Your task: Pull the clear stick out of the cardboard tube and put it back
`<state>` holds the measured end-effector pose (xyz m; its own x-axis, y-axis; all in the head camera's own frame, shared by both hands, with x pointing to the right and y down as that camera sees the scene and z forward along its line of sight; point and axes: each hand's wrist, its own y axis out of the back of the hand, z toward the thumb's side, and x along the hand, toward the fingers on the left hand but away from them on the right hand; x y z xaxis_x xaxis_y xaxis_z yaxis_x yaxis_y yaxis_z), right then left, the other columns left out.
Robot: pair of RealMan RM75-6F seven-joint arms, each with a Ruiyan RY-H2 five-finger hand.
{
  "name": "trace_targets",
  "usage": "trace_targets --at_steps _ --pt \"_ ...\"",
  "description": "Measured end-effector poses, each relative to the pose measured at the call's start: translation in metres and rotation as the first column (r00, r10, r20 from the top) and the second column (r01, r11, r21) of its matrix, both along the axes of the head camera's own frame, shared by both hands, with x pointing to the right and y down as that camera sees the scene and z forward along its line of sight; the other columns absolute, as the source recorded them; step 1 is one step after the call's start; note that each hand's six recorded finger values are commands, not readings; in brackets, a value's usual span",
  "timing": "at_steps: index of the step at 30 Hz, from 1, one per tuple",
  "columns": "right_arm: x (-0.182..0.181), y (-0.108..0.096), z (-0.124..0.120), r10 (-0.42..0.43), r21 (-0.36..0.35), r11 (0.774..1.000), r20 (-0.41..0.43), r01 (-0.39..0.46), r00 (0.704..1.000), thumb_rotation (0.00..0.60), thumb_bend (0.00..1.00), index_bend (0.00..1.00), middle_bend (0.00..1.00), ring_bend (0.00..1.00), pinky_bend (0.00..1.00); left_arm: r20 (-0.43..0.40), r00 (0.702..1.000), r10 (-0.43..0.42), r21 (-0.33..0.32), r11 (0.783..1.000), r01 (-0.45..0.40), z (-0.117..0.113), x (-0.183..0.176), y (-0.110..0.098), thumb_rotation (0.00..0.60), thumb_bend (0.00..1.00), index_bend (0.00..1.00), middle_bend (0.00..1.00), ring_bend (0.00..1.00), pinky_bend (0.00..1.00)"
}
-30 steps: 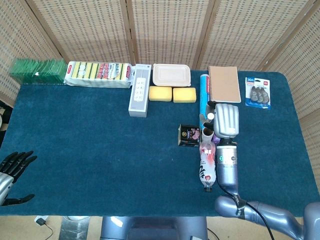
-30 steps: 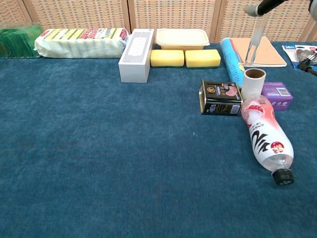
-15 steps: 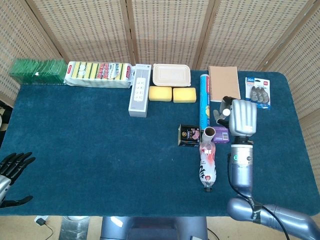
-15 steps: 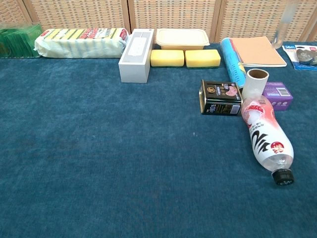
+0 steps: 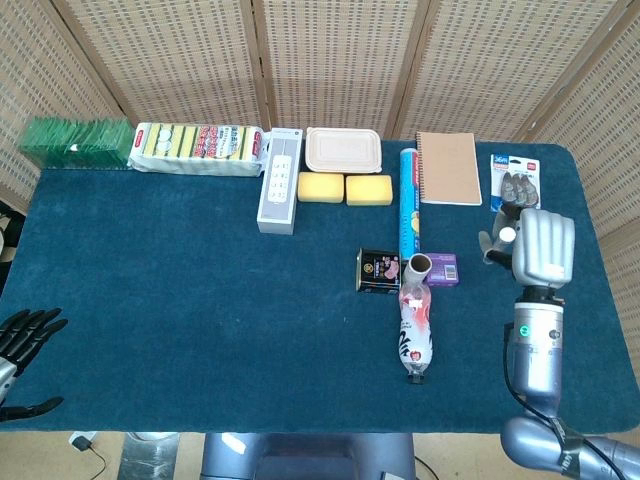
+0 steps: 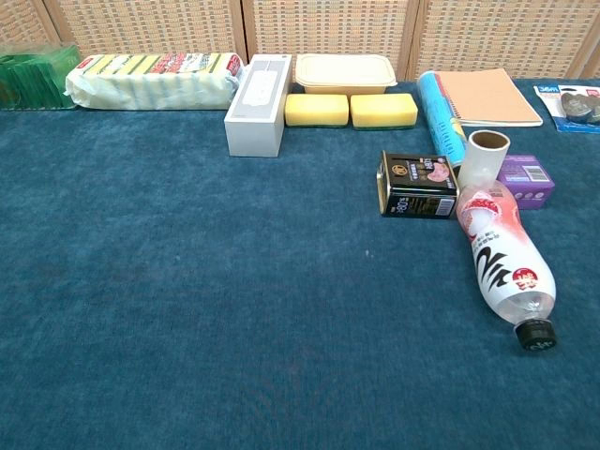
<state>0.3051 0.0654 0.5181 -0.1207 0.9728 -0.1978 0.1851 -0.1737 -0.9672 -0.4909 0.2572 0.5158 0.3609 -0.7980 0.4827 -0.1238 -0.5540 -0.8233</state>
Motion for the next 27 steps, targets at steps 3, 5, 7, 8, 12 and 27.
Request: trace_targets --at_steps 3,5,7,8,12,27 --pt "-0.003 0.023 -0.007 -0.050 -0.048 0.998 0.030 0.051 0.998 0.600 0.45 0.80 0.92 1.00 1.00 -0.001 1.000 0.008 -0.001 1.000 -0.008 0.000 0.001 0.001 0.550 0.08 0.03 0.04 0.00 0.00" --pt "-0.001 0.032 -0.015 -0.064 -0.066 0.996 0.045 0.067 0.997 0.600 0.45 0.80 0.93 1.00 1.00 -0.002 1.000 0.012 -0.001 1.000 -0.012 0.000 0.002 0.002 0.548 0.08 0.03 0.04 0.00 0.00" --pt "0.008 0.031 -0.026 -0.061 -0.061 0.996 0.030 0.063 0.998 0.600 0.45 0.80 0.93 1.00 1.00 -0.002 1.000 0.014 -0.001 1.000 -0.014 0.000 0.002 0.002 0.552 0.08 0.03 0.04 0.00 0.00" --pt "0.012 0.028 -0.028 -0.052 -0.053 0.997 0.021 0.053 0.998 0.600 0.46 0.80 0.93 1.00 1.00 -0.002 1.000 0.014 -0.001 1.000 -0.014 0.000 0.002 0.002 0.551 0.08 0.03 0.04 0.00 0.00" --pt "0.040 0.018 -0.026 0.020 -0.030 0.999 -0.031 -0.021 0.999 0.600 0.46 0.80 0.93 1.00 1.00 -0.006 1.000 0.015 0.005 1.000 -0.015 -0.002 0.002 0.003 0.556 0.08 0.03 0.04 0.00 0.00" --pt "0.007 0.068 -0.024 -0.058 -0.128 0.989 0.155 0.078 0.986 0.600 0.46 0.81 0.93 1.00 1.00 -0.002 1.000 0.026 -0.006 1.000 -0.026 0.001 0.003 0.004 0.546 0.08 0.03 0.04 0.00 0.00"
